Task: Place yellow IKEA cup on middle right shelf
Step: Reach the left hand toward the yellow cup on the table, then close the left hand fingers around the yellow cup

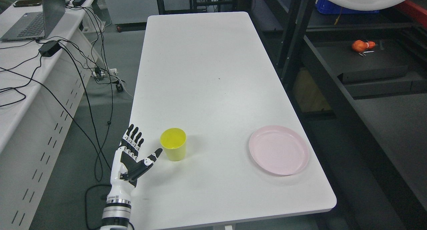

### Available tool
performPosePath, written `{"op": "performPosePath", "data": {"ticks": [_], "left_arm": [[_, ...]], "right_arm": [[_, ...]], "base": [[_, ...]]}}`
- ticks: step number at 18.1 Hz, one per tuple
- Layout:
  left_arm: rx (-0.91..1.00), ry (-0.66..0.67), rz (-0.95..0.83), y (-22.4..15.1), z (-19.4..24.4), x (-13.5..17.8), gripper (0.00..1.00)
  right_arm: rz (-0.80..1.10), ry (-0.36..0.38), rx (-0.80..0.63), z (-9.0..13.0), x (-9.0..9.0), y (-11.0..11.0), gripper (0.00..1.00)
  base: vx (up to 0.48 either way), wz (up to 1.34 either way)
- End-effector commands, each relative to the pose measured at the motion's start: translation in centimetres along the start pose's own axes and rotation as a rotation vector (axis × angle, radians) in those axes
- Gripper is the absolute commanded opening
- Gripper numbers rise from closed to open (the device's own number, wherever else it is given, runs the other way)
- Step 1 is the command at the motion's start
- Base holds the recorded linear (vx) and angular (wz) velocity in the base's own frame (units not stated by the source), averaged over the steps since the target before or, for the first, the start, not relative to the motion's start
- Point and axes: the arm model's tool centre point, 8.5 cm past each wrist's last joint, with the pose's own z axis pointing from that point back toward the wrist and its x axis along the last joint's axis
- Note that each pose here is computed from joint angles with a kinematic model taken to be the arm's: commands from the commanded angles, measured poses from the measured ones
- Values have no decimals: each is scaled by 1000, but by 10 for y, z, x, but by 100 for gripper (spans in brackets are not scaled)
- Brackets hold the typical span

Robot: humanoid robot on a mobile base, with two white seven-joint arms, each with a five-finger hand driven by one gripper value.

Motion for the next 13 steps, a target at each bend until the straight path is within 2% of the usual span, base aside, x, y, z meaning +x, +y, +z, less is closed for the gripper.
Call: {"op": "performPosePath", "data": {"ticks": [1,13], "left_arm": [[-60,24,-7,-17,-18,-5,99],[-68,111,-39,-21,-38,-6,99]], "right_arm": [[-3,15,-13,-1,-9,-10,99],[-3,15,-13,-1,-9,-10,99]], "base": [[0,0],[0,0]]}}
